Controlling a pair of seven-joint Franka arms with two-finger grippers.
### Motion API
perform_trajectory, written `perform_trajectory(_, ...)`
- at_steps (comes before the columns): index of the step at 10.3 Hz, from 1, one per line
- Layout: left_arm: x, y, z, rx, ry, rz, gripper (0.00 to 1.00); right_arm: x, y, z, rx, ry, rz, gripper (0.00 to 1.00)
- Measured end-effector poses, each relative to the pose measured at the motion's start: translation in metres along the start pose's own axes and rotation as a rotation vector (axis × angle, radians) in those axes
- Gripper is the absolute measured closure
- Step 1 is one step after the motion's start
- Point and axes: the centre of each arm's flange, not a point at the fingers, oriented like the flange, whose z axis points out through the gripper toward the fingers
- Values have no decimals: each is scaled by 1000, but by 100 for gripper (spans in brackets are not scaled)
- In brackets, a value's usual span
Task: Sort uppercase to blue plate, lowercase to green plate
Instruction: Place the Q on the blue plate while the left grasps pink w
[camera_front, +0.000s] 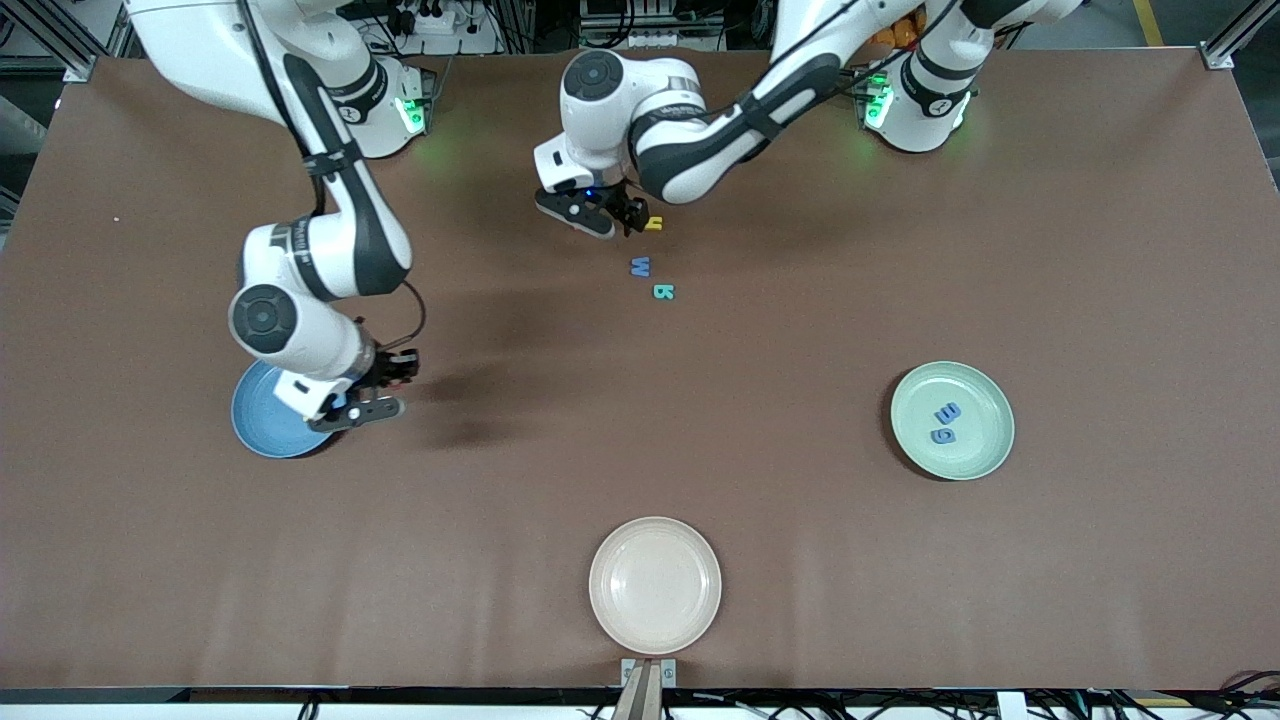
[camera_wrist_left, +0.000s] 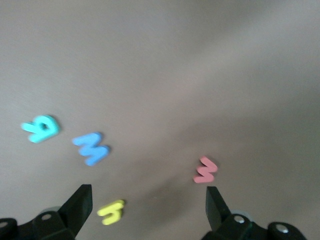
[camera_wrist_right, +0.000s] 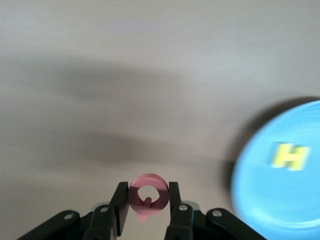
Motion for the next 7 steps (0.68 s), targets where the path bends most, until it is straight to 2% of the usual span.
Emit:
perform_trajectory(2, -14, 22, 31, 16, 3, 20, 2, 0, 63, -10, -65, 11, -84, 63)
perform_trajectory(4, -12, 36, 51, 33, 14, 31, 7, -9, 118, -11, -78, 16, -148, 63)
perform_trajectory(5, -9, 41, 56, 26, 21, 32, 14, -14, 142, -6, -79, 18, -173, 63)
perform_trajectory(7, -7, 43, 68, 14, 24, 31, 16, -21, 179, 18, -87, 19, -206, 63)
